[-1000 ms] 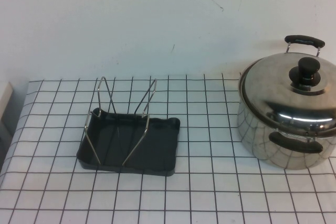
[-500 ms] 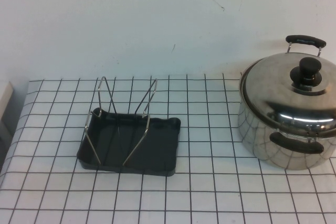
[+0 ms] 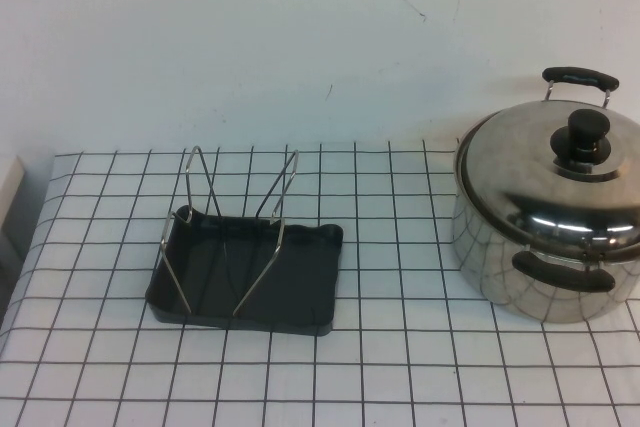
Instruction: Put pot lid on rack
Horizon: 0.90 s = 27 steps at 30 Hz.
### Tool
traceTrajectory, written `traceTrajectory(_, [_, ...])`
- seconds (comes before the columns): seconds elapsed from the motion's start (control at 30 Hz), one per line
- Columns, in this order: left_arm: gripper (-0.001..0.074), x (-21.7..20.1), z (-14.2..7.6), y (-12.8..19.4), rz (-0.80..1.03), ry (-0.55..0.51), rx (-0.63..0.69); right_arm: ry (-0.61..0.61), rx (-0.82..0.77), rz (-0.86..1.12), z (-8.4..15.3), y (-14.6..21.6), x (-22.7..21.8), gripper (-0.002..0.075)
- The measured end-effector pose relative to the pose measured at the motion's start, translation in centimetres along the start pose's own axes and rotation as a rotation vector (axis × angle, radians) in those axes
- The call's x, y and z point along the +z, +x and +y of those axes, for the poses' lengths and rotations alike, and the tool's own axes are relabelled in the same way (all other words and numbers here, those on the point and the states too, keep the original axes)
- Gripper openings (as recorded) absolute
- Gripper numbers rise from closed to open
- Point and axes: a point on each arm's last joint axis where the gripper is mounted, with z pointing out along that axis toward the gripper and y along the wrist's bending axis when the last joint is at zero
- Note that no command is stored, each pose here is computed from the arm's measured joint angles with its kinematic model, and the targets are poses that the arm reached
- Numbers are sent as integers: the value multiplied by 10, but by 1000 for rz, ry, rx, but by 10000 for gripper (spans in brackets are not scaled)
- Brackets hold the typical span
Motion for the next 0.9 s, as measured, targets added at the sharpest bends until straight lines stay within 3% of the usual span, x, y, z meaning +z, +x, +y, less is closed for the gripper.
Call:
traceTrajectory(0.27, [-2,26,-3,15,110,21,-73,-45,-71,-15,5,-10,70,-2])
traceTrajectory(0.47, [-2,42,-5,28,198,31,-116,-153,-79,-39,28,-19,127,36])
traceTrajectory(0.57, [-2,46,-6,33,232,35,-118,-204,-103,-15,43,-9,155,172])
traceTrajectory(0.77, [-2,50,-7,38,259,39,-118,-254,17,21,64,25,197,561])
traceTrajectory(0.9, [-2,50,-7,38,261,43,-93,-277,96,8,75,46,219,632])
